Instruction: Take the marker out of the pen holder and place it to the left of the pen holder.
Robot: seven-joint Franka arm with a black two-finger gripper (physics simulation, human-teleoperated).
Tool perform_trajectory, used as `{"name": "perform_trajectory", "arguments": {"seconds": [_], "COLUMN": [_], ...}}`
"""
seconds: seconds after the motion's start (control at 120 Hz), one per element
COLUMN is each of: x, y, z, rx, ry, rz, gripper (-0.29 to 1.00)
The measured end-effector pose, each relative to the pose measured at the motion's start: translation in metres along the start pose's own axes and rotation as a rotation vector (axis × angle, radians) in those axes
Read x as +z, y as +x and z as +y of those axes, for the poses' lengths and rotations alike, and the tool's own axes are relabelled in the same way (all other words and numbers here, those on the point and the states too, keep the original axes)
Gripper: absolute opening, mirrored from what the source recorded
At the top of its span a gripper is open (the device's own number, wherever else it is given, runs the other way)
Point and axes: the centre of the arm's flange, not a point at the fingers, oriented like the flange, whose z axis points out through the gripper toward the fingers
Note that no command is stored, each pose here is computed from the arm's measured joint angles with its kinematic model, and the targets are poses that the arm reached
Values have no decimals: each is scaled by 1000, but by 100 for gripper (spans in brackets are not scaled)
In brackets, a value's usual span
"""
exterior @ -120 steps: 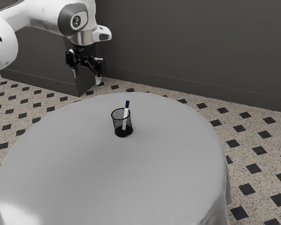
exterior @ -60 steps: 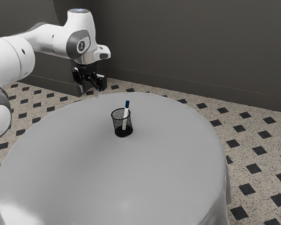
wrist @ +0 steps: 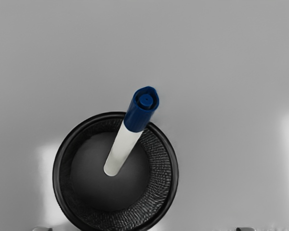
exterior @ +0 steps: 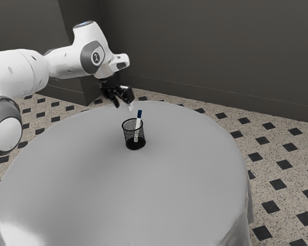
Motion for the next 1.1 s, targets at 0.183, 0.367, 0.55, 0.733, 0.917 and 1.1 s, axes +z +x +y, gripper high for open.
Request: {"name": "perform_trajectory", "arguments": {"seconds": [0.183, 0.367, 0.55, 0.733, 0.917, 1.1], "x": [25, 37, 46, 63, 70, 78], "y": [5, 13, 23, 32, 37, 40], "z": [4, 0, -3, -8, -11, -15], "rx": [79, 137, 181, 196, 188, 166], "ry": [-22, -12, 3, 18, 35, 48], "rz": [-16, 0, 30, 55, 85, 108], "gripper": [48, 45, 39, 36, 34, 33]}}
